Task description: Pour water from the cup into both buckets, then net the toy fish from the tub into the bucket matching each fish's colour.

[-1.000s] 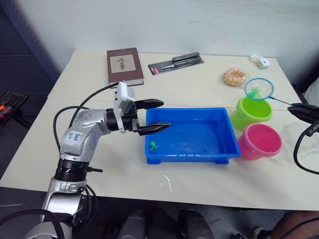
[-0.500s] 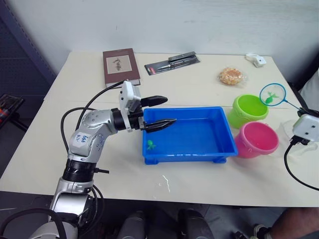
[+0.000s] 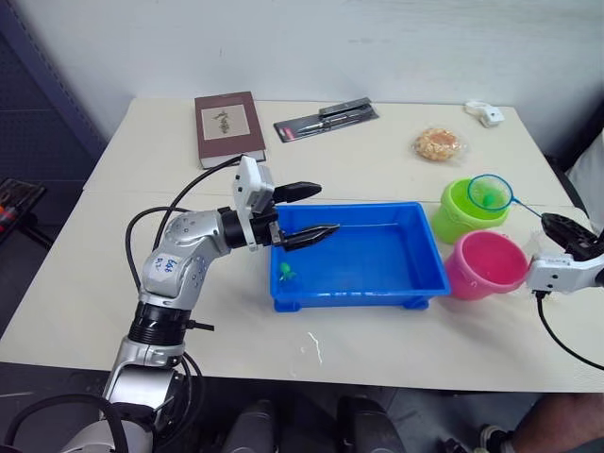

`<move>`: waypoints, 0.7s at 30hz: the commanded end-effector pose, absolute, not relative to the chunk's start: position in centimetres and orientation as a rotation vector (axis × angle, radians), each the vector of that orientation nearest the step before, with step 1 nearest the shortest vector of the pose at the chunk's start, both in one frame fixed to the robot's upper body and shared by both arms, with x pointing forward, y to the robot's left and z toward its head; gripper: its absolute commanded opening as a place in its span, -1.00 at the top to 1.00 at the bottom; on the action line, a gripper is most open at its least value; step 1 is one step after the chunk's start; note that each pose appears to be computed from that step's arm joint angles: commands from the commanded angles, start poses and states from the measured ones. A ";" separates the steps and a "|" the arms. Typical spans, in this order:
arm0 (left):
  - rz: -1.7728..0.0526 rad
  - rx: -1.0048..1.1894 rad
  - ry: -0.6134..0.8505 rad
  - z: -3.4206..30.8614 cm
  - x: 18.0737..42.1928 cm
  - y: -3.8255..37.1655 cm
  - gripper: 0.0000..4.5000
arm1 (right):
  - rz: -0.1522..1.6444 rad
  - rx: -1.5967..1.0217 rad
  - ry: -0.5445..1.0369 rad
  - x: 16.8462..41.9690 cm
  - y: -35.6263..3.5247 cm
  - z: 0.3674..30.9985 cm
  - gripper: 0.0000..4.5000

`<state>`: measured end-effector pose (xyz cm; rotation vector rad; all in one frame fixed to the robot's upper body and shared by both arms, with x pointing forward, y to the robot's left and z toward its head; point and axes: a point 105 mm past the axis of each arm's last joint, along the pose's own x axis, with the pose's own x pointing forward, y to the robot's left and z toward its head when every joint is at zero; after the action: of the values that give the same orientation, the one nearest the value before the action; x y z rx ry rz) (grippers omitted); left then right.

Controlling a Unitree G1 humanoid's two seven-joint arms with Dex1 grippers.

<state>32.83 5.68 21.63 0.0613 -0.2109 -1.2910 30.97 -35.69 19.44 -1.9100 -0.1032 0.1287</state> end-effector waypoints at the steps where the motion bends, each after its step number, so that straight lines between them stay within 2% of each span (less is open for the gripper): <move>1: -1.308 0.080 -0.248 22.2 32.3 5.3 -0.95 | 0.024 -1.943 -0.126 31.1 -36.6 22.0 1.00; 8: -1.313 0.074 -0.251 22.2 32.3 5.1 -0.95 | 0.090 -1.941 -0.190 31.4 -34.5 21.8 1.00; 11: -1.314 0.073 -0.251 22.2 32.3 5.1 -0.95 | -0.008 -1.945 -0.135 31.6 -36.6 23.0 1.00; 14: -1.313 0.072 -0.251 22.1 32.3 5.1 -0.95 | 0.098 -1.947 -0.147 31.5 -35.5 21.4 1.00; 19: -1.303 0.068 -0.257 22.2 32.4 5.2 -0.95 | -0.028 -1.940 -0.124 31.8 -36.9 22.9 1.00; 21: -1.303 0.066 -0.256 22.2 32.4 5.1 -0.95 | 0.082 -1.942 -0.153 31.9 -35.4 21.5 1.00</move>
<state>32.68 5.11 21.48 0.0532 -0.2135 -1.3058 31.85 -36.21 20.83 -1.9358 -0.1022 0.0685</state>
